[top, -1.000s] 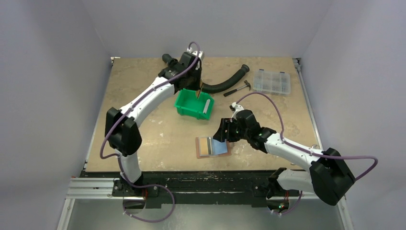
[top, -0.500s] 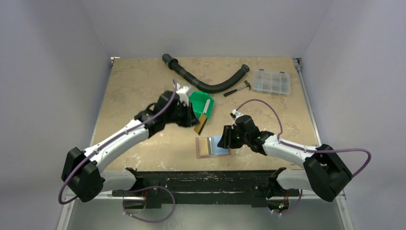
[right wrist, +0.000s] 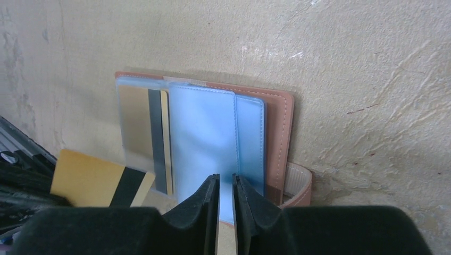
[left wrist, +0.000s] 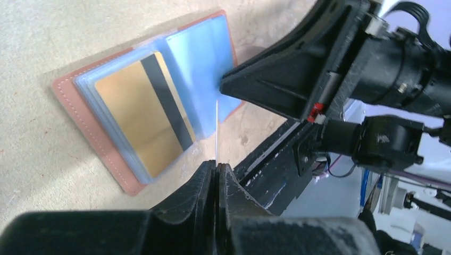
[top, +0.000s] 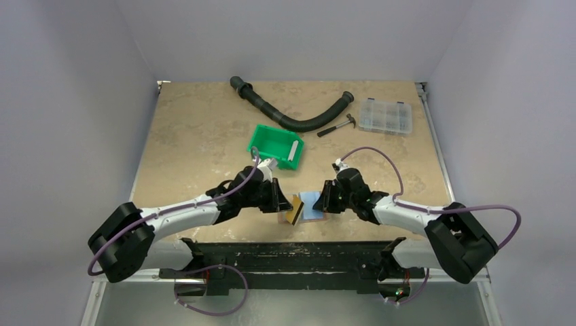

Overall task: Put the credit cards into the card holder
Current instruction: Insert the credit card into the card holder.

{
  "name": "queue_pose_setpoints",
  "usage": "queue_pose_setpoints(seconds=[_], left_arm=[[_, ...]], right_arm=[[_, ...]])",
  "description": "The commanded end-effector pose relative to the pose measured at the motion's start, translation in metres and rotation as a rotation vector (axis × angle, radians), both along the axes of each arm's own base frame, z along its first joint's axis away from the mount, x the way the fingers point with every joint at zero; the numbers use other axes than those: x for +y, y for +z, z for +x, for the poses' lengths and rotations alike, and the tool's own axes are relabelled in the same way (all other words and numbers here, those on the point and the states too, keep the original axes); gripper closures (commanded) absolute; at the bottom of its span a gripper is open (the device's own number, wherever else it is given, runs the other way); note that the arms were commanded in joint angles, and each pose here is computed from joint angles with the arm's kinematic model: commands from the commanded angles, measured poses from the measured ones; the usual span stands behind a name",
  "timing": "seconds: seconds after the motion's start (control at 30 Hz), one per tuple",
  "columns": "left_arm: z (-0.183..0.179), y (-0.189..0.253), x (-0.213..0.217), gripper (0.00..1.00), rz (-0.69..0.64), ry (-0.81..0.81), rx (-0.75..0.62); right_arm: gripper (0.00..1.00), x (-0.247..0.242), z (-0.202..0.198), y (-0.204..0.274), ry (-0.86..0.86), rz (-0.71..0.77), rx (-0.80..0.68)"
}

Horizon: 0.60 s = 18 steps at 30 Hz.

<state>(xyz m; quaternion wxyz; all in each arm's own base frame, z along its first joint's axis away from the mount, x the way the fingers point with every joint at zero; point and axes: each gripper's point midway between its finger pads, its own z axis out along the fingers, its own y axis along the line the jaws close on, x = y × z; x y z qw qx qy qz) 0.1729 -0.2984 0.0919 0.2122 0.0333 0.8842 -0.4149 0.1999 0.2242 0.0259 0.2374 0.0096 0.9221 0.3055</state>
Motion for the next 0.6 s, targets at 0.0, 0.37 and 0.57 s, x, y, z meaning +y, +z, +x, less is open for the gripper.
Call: queue_pose_setpoints(seconds=[0.0,0.37,0.57], left_arm=[[0.015,-0.007,-0.003,1.00,0.005,0.101,0.023],[0.022,-0.024,0.004,1.00,0.076,0.152,0.052],[0.023,-0.034,-0.005,1.00,0.087,0.118,0.071]], right_arm=[[0.77,-0.002,-0.002,-0.008,-0.003,-0.007,0.012],[0.79,-0.021,0.000,-0.008,-0.066,-0.090,-0.002],[0.80,-0.023,0.000,-0.013,-0.072,-0.115,0.021]])
